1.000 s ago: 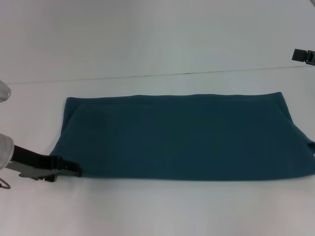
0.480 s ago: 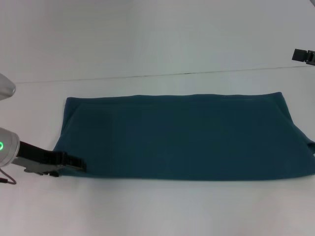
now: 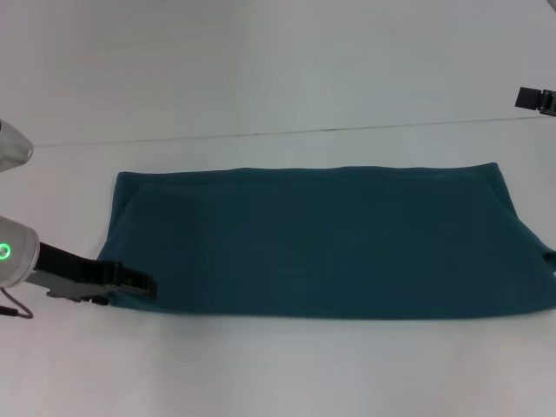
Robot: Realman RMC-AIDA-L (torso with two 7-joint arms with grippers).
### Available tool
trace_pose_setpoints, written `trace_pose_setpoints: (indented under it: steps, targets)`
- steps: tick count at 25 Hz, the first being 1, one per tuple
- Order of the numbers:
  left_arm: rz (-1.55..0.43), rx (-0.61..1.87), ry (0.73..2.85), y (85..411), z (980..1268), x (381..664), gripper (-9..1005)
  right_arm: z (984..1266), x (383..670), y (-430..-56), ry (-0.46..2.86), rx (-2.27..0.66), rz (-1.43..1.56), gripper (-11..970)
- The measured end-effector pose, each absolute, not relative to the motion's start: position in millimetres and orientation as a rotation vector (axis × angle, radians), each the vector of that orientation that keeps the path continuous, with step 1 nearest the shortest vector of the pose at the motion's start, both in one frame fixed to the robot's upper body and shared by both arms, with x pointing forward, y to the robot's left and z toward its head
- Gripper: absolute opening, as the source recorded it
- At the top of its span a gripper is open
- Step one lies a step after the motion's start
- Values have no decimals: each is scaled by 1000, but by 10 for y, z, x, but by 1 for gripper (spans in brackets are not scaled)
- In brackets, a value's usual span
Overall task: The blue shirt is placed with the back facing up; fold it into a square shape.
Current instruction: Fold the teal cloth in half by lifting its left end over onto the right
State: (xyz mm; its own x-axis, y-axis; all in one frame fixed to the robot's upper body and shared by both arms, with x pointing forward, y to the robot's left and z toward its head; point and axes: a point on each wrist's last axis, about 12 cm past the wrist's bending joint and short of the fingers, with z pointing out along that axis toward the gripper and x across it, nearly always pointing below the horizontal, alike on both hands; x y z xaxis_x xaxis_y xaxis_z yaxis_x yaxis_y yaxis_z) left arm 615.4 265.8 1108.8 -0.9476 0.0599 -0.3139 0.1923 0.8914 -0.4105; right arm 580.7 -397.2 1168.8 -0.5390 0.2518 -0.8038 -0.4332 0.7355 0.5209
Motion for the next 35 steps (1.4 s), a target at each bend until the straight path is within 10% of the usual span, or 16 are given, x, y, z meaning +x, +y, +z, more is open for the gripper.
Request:
trace_pose_setpoints:
  steps: [7,26,35]
  targets:
    - [-620,207,2739,2667,11102,6185,811,11690,5807,-3973,1955,-139,877,909]
    - [-583,177,2717,2817,11091,6126,92,11642,5801,-3922,1956,-136,895,910]
    - [-617,105,2691,3096,11029,5891,46,11576,5803,-3842,1944,-115,922,909]
